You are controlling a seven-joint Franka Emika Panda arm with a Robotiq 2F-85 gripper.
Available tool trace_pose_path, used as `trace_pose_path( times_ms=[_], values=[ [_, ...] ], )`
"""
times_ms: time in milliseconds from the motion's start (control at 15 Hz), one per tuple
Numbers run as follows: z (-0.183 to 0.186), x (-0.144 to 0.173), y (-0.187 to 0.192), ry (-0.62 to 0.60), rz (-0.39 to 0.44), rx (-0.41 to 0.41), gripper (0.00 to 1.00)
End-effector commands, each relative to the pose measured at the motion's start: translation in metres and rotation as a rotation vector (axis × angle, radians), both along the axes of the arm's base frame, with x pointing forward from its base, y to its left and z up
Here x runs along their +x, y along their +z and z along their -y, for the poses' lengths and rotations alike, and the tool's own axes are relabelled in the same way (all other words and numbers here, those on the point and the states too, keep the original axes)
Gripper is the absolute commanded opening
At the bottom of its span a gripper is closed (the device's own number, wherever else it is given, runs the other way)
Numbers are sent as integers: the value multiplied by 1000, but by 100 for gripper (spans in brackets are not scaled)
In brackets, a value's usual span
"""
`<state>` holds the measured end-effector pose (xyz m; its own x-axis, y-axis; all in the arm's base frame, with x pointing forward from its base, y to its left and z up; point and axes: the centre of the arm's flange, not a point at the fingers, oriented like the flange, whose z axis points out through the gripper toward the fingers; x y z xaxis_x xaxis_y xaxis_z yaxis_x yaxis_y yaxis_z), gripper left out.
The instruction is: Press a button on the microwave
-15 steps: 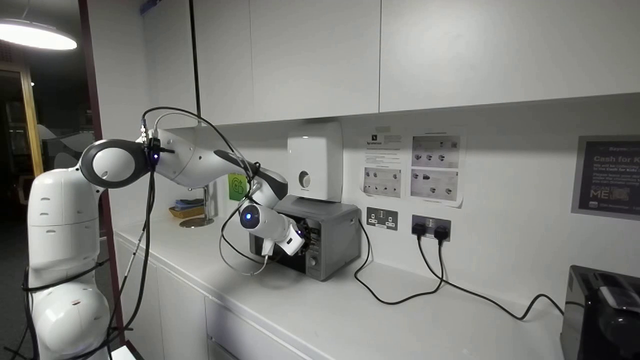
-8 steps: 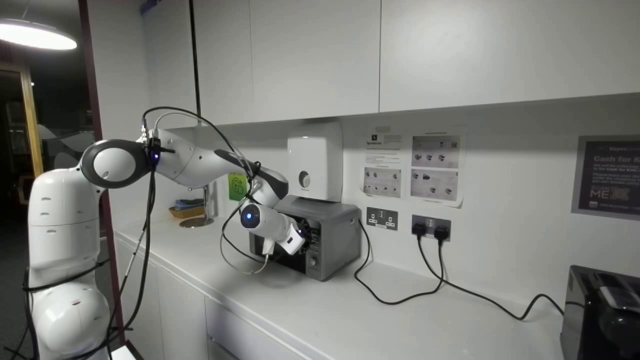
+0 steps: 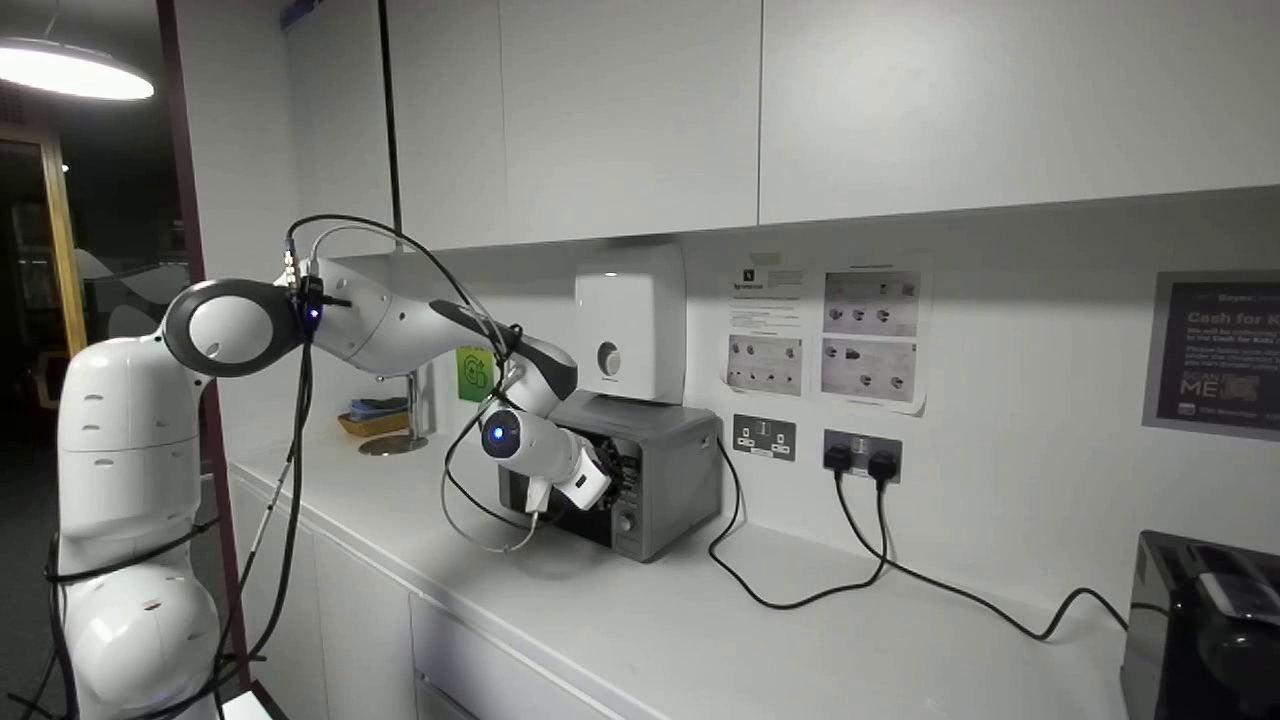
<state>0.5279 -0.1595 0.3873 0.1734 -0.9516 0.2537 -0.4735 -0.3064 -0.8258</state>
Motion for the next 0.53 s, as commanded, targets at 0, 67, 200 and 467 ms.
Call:
trace_pose_path(
  times_ms=[0, 67, 200, 467],
  values=[
    [0, 2, -4, -8, 15, -24, 0],
    [0, 2, -5, -7, 15, -27, 0],
    [0, 4, -5, -11, 14, -29, 0],
    [0, 8, -7, -19, 17, -27, 0]
  ],
)
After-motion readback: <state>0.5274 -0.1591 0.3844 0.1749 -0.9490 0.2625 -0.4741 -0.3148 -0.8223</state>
